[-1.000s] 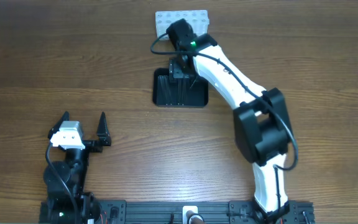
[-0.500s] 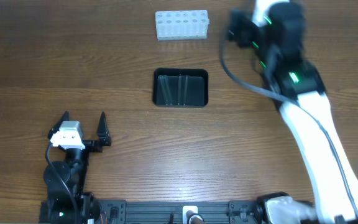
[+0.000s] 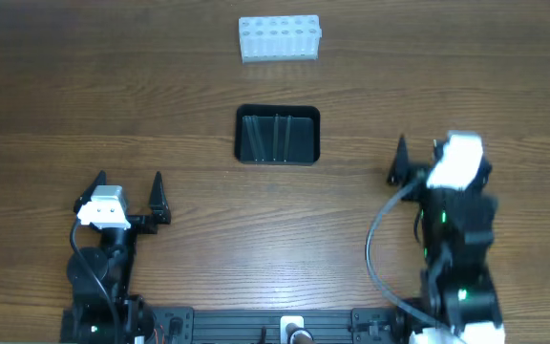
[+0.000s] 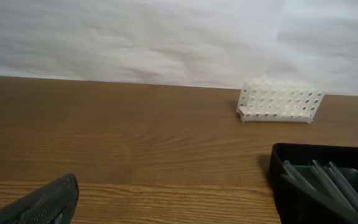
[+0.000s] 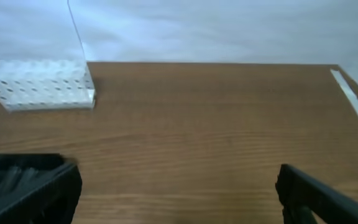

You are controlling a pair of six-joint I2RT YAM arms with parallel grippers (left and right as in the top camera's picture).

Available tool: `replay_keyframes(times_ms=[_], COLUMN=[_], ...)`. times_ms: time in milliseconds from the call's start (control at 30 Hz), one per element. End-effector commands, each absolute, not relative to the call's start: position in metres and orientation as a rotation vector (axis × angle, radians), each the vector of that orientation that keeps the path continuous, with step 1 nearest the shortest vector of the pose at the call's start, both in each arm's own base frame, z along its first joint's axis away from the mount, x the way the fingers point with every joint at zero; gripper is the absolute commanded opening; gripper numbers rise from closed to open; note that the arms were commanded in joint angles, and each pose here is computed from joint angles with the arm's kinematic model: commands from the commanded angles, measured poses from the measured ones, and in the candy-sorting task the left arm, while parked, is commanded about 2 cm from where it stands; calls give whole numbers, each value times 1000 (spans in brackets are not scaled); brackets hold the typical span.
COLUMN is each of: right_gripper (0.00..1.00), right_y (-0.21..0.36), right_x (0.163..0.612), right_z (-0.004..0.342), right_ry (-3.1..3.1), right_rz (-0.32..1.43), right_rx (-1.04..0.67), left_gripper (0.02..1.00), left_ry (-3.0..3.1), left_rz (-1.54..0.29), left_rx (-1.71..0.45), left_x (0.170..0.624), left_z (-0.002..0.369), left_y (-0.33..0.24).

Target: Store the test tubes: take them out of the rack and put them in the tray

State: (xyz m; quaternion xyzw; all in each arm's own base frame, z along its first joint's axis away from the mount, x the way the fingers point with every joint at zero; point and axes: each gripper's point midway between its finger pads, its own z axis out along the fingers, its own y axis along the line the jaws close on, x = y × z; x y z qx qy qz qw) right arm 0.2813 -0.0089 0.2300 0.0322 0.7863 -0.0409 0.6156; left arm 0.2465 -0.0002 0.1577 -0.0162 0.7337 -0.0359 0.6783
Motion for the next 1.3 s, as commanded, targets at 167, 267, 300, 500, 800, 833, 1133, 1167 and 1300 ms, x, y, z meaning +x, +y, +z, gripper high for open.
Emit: replay_keyframes(times_ms=[167, 267, 300, 500, 800, 833, 1133, 1167, 1300], right_gripper=[993, 989, 991, 991, 993, 991, 991, 991, 991], right_y=[-17, -17, -16, -13, -6, -6, -16, -17, -19], right_x=[253, 251, 251, 247, 243, 243, 244, 244, 244], right_z=[176, 158, 153, 146, 160, 161, 166, 166, 164], right_ry=[1773, 1787, 1787, 1738, 1649, 1646, 1607, 1607, 1613], right_rz=[-88, -97, -99, -108, -122, -122, -160, -165, -160], right_rx=[140, 131, 118, 111, 52, 53, 80, 86, 87], left_gripper=[1000, 1000, 1000, 1000, 1000, 1000, 1000, 998, 1000], left_ry=[1649, 1649, 1649, 1649, 1649, 1649, 1649, 1649, 1649], left_rz=[-65, -65, -65, -65, -65, -65, -65, -65, -65], left_rx=[-30, -30, -30, -30, -30, -30, -30, -30, -30], left_x=[246, 246, 246, 246, 246, 246, 246, 246, 246], left_z=[156, 156, 156, 156, 156, 156, 156, 156, 156], left_y=[1, 1, 1, 1, 1, 1, 1, 1, 1])
